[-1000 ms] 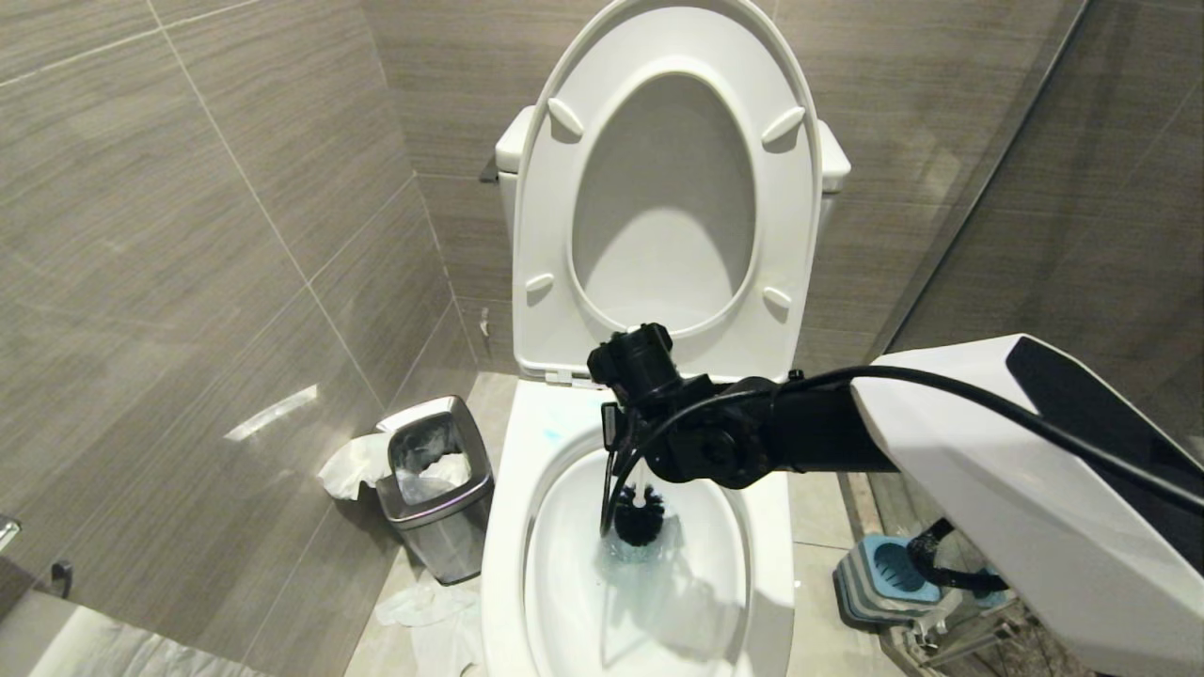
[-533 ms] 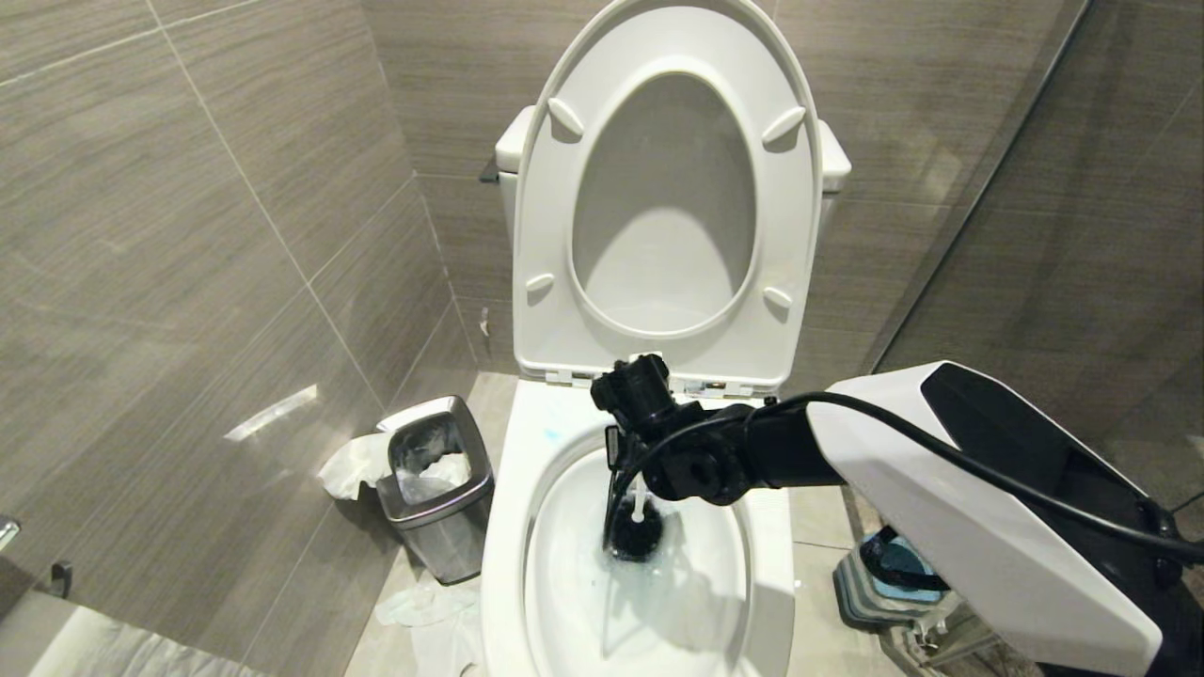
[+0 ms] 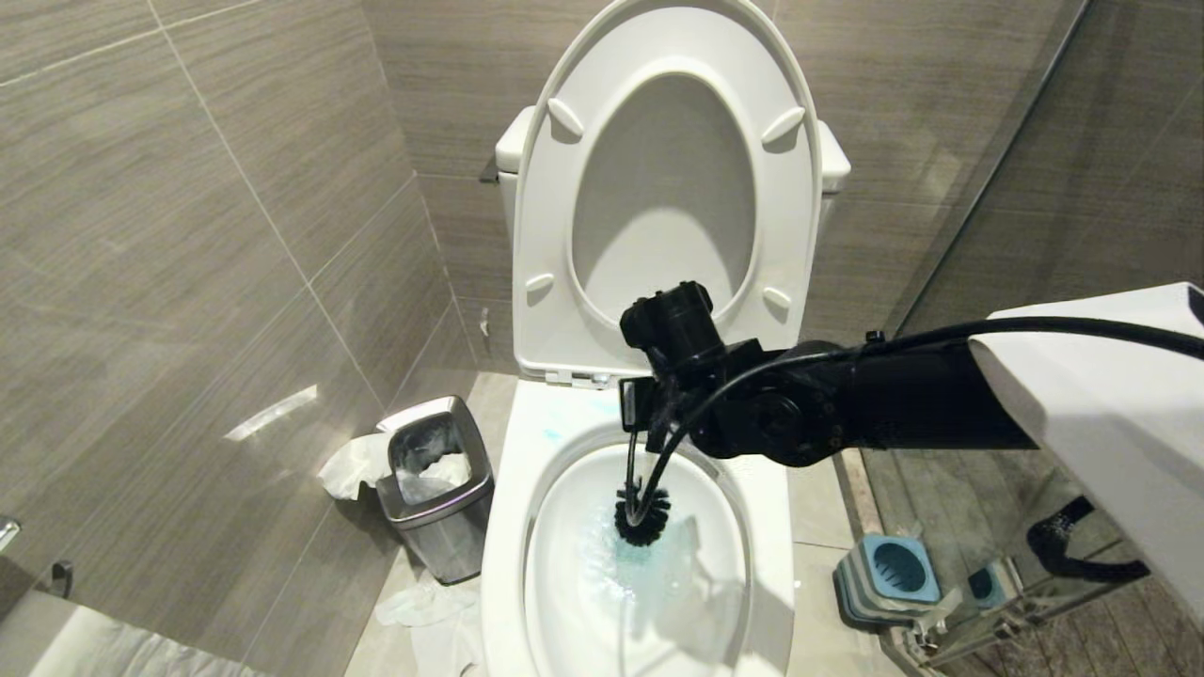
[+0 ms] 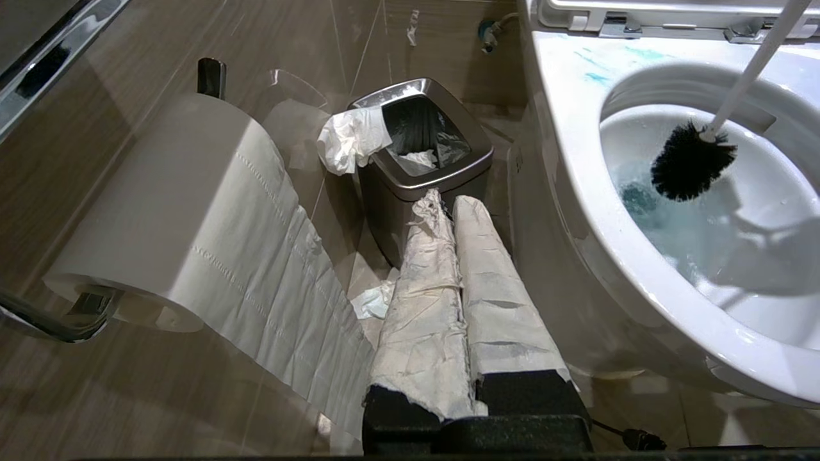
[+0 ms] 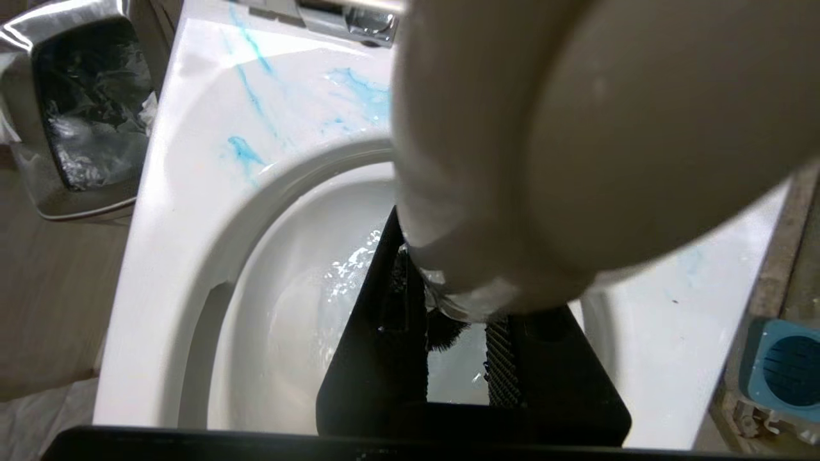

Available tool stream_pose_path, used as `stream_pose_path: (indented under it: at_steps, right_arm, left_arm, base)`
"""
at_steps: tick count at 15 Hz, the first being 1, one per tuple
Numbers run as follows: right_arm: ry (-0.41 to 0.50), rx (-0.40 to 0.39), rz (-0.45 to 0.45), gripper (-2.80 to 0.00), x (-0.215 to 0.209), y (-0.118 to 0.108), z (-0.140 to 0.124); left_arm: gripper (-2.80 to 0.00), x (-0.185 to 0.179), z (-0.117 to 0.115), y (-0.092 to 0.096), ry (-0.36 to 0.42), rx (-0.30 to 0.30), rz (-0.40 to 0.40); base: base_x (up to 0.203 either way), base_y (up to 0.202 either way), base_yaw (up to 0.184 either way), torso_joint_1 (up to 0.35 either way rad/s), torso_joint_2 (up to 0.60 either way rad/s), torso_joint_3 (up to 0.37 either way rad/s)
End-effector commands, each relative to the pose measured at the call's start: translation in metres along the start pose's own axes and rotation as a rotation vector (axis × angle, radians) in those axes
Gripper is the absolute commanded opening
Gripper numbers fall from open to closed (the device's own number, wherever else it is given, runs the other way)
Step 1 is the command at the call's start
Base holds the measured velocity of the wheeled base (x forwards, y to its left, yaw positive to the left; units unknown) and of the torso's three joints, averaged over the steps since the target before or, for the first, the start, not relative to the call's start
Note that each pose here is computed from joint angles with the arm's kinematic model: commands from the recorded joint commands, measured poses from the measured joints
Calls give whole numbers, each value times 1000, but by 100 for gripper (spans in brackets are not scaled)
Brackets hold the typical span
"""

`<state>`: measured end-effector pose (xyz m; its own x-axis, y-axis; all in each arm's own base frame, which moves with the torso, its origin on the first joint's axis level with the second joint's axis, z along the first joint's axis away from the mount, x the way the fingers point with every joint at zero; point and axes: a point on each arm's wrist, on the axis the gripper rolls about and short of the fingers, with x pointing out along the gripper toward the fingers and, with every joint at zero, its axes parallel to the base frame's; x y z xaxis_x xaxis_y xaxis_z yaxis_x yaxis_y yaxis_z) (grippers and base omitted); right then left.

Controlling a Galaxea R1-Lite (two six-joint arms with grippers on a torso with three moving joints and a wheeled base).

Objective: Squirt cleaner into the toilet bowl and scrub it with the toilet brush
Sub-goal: Scrub the toilet bowl

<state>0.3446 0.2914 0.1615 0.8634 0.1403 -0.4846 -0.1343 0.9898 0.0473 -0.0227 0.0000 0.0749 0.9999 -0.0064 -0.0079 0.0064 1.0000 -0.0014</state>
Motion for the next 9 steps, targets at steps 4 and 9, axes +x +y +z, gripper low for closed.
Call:
stream_pose_path:
  at_steps: [4, 9]
  right_arm:
    - [16, -8, -14, -280, 18, 5, -13]
    - [49, -24, -54, -280, 51, 8, -43]
  left_arm:
    - [-280, 0, 0, 0, 1, 0, 0]
    - [-280, 0, 0, 0, 1, 0, 0]
  base:
    - [0, 0, 0, 0, 0, 0]
    - [0, 0, 0, 0, 0, 0]
